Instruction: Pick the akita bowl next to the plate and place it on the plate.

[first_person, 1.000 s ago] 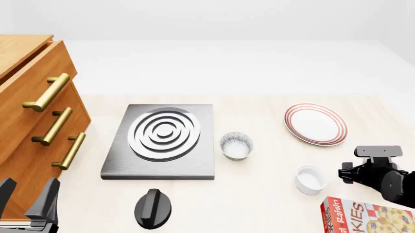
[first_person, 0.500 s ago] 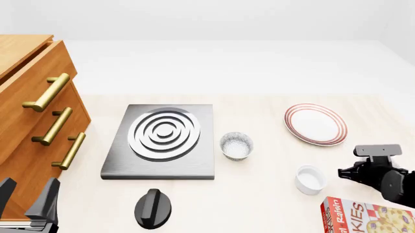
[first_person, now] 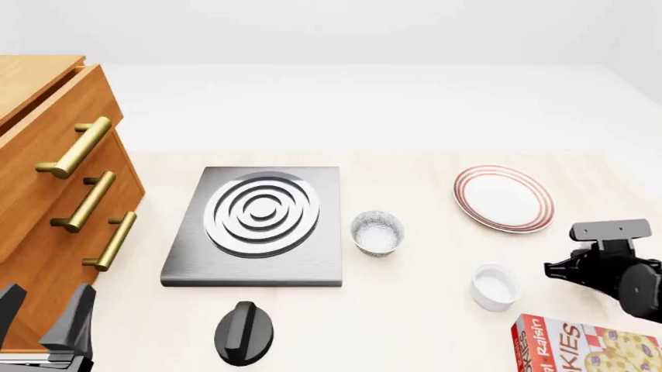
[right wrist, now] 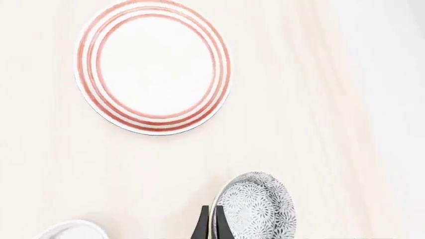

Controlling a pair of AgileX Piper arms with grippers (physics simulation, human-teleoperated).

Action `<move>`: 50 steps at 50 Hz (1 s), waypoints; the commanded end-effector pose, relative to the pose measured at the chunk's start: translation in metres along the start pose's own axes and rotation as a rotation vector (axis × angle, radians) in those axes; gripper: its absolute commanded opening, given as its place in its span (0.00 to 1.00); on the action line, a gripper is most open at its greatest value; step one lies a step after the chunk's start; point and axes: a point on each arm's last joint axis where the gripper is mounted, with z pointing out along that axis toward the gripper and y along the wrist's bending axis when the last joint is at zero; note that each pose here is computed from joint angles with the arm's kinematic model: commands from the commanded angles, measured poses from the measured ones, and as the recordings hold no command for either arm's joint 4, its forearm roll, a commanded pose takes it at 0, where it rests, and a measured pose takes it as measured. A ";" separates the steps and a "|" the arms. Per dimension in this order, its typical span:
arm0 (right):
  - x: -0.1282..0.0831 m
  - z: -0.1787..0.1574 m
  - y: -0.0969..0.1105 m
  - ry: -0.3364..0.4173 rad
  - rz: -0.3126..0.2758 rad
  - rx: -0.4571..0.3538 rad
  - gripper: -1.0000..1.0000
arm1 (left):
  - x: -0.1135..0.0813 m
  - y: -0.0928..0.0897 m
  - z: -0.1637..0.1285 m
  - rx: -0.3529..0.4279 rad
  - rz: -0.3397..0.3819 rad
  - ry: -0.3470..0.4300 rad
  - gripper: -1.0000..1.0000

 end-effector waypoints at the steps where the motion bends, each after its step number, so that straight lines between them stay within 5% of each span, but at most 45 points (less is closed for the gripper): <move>1: -0.016 -0.020 -0.004 -0.035 -0.035 0.009 0.00 | 0.000 0.000 0.000 0.000 0.000 0.000 1.00; 17: -0.043 -0.048 -0.007 -0.083 -0.096 0.008 0.00 | 0.000 0.000 0.000 0.000 0.000 0.000 1.00; 50: -0.118 -0.043 0.026 -0.194 -0.240 -0.099 0.00 | 0.000 0.000 0.000 0.000 0.000 0.000 1.00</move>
